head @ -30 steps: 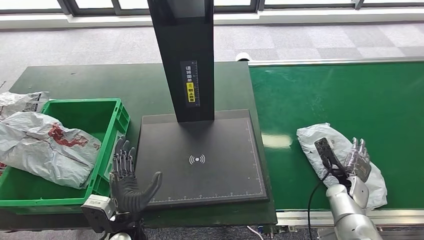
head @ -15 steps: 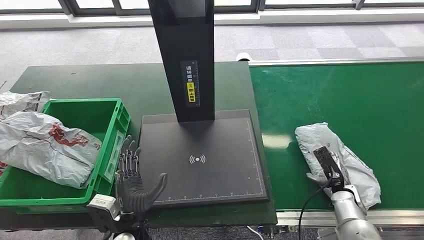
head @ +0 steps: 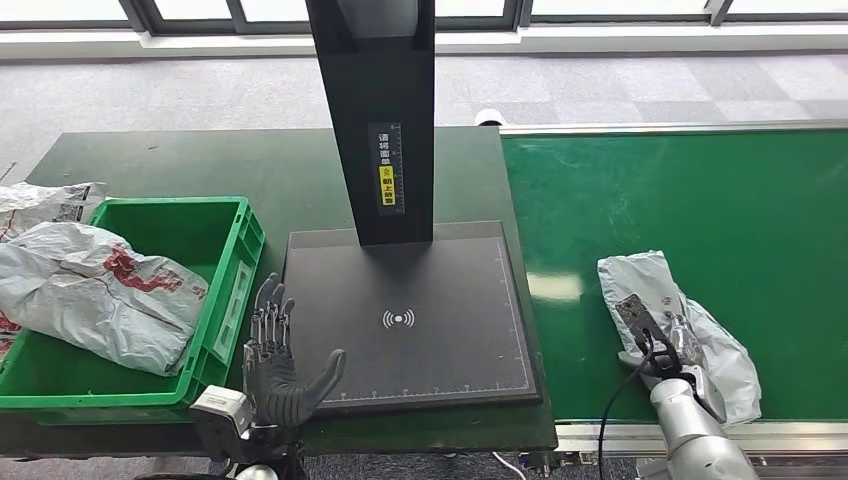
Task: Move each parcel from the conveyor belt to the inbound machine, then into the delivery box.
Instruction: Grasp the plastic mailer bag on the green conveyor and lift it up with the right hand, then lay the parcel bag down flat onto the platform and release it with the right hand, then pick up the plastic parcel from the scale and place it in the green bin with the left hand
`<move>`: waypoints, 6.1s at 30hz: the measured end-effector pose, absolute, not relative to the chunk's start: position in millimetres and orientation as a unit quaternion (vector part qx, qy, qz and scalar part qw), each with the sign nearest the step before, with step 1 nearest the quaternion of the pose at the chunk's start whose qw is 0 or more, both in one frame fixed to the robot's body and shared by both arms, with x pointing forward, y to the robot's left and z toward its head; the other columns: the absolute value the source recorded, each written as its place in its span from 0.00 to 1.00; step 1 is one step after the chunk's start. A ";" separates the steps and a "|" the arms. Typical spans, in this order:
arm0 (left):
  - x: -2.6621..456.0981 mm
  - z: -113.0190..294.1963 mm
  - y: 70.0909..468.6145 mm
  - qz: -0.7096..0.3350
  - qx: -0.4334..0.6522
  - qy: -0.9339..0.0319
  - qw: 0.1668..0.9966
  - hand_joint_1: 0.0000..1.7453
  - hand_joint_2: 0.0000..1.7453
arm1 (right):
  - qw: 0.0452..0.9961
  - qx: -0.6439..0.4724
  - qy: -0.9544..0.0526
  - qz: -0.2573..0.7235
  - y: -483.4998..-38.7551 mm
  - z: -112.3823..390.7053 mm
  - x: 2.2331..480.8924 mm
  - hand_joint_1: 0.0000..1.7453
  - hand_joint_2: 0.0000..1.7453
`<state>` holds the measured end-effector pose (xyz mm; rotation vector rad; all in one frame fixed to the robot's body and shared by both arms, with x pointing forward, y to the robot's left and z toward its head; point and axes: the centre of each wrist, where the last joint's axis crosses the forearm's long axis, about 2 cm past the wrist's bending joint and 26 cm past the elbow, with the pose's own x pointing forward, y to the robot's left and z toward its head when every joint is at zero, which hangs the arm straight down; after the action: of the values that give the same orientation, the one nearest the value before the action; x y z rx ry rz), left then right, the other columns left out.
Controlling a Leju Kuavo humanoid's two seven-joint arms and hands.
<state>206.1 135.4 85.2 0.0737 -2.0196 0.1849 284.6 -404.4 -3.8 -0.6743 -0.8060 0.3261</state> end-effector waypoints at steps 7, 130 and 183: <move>206.6 83.1 134.5 0.070 0.032 -0.844 0.530 0.00 1.00 | 0.845 -0.356 -0.356 0.182 -403.6 -6.7 279.7 1.00 1.00; 220.9 72.5 112.5 0.015 0.011 -0.839 0.543 0.00 1.00 | 0.519 0.164 -0.837 0.056 -157.3 84.9 304.9 0.00 0.00; 322.1 80.7 65.3 -0.469 0.207 -0.586 0.628 0.52 1.00 | 0.156 -0.214 -0.963 -0.055 -137.1 255.1 275.6 0.00 1.00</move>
<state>322.1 65.3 80.7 0.4751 -1.3434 -1.0747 275.6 -137.1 255.1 -0.6123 -2.7564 -0.1583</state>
